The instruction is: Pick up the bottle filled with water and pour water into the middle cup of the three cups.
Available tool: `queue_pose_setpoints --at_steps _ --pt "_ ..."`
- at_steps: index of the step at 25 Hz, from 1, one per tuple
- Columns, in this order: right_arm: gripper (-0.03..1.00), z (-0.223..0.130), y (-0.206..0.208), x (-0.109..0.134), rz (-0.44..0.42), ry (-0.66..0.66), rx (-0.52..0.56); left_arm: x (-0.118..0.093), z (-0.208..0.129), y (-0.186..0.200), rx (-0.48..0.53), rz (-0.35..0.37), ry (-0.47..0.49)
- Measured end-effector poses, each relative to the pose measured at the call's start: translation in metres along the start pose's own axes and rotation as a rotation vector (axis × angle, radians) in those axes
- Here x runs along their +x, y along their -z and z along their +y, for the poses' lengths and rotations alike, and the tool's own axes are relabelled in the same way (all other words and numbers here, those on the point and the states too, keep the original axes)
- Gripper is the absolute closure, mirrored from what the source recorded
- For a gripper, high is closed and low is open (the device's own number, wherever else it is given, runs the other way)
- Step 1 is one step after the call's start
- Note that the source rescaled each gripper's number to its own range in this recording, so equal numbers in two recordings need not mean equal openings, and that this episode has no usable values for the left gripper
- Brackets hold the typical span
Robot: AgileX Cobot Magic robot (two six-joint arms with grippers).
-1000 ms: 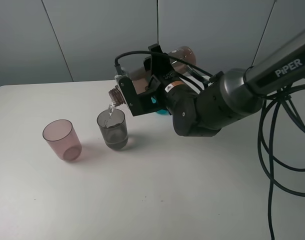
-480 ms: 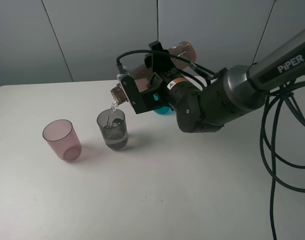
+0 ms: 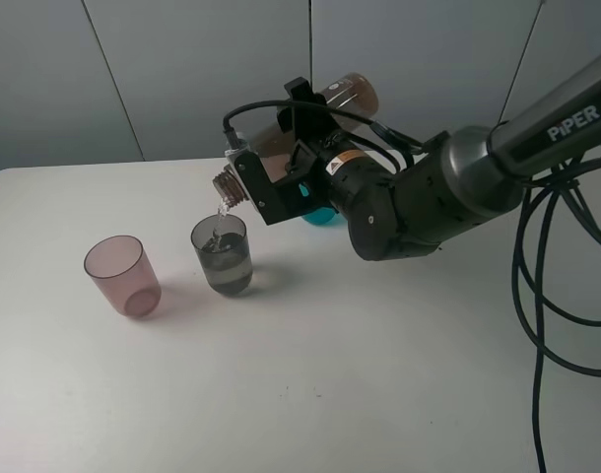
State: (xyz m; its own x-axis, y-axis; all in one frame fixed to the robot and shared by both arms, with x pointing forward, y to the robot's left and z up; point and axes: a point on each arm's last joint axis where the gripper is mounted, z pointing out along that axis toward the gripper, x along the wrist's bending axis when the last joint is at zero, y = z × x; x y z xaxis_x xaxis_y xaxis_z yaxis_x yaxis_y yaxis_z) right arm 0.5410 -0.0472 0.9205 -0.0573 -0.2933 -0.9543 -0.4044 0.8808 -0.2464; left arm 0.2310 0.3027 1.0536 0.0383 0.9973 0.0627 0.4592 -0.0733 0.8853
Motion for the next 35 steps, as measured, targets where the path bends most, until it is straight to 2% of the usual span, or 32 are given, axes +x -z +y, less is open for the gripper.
queue_pose_setpoints --at_steps 35 --pt "0.97 0.0009 -0.0012 -0.0072 -0.092 0.081 -0.055 0.0012 -0.0001 0.0 0.001 0.014 -0.007"
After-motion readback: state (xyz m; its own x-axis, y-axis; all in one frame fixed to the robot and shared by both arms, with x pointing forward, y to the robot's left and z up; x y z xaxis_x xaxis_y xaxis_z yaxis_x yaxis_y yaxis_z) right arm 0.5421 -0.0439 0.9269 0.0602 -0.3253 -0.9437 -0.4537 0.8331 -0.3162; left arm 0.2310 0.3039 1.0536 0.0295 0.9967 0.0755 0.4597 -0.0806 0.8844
